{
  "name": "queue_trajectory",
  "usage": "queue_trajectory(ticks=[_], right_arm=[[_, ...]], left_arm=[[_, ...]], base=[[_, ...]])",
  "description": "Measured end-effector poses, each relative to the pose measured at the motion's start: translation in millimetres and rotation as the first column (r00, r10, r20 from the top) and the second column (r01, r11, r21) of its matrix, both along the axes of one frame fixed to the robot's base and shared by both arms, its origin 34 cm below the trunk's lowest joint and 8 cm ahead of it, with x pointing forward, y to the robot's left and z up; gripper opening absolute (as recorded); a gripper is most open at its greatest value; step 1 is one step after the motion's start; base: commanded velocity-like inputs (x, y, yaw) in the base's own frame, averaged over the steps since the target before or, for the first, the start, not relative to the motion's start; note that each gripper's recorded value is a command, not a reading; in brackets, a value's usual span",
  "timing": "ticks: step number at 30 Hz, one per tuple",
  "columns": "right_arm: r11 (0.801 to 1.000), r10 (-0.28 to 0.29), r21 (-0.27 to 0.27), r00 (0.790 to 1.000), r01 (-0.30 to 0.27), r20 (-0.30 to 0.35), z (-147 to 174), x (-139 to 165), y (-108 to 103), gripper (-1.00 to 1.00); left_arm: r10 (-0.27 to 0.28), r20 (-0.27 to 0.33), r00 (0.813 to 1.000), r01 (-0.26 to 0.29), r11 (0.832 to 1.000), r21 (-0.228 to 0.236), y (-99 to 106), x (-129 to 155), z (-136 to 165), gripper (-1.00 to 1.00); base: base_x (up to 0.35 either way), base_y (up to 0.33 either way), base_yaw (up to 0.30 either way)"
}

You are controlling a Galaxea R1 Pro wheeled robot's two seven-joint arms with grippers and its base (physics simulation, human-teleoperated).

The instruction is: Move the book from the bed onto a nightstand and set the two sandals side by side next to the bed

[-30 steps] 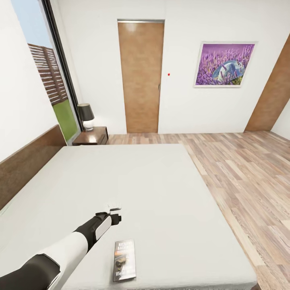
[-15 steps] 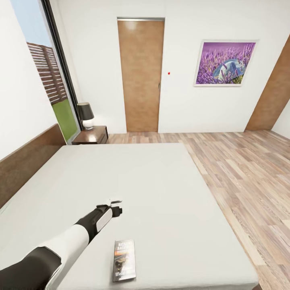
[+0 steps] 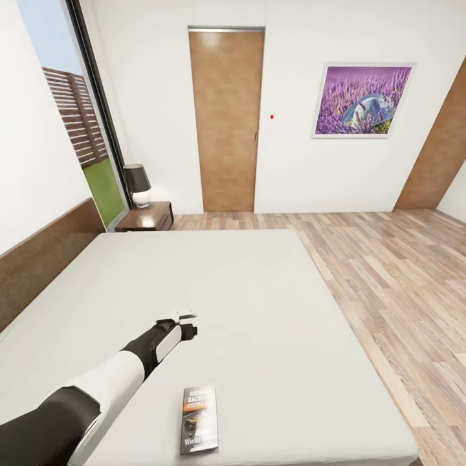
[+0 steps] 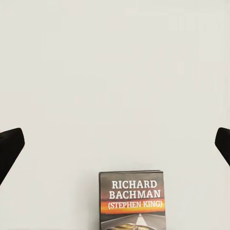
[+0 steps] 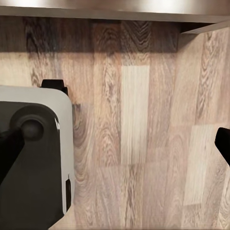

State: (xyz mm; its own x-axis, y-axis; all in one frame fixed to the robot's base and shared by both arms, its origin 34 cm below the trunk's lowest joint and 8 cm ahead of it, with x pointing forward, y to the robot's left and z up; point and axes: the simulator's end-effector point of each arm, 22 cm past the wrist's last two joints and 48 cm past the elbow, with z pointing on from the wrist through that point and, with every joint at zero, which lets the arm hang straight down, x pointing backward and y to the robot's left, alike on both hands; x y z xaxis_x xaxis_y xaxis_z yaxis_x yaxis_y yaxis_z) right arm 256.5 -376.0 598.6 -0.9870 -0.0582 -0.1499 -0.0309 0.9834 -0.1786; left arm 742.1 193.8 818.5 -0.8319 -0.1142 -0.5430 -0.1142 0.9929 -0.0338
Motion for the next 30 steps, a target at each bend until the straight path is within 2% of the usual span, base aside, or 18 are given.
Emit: queue_trajectory(ticks=[5,14,16,30], right_arm=[[1.000,0.000,-0.014,1.000,0.000,-0.020,-3,-14,-11,1.00],[0.998,-0.003,-0.064,0.999,0.000,-0.054,2,-40,-49,1.00],[0.996,-0.005,-0.085,0.997,-0.002,-0.074,5,-54,-65,1.00],[0.995,-0.004,-0.098,0.996,-0.004,-0.084,8,-60,-75,1.00]], left_arm=[[-0.001,0.000,1.000,0.001,1.000,0.001,0,2,-4,1.00],[-0.003,0.002,1.000,0.003,1.000,0.001,0,4,-5,1.00],[-0.002,0.002,1.000,0.002,1.000,0.001,0,4,-5,1.00],[-0.003,0.002,1.000,0.003,1.000,0.000,1,4,-5,1.00]], base=[[0.000,0.000,0.000],[0.000,0.000,0.000],[0.000,0.000,0.000],[0.000,0.000,0.000]])
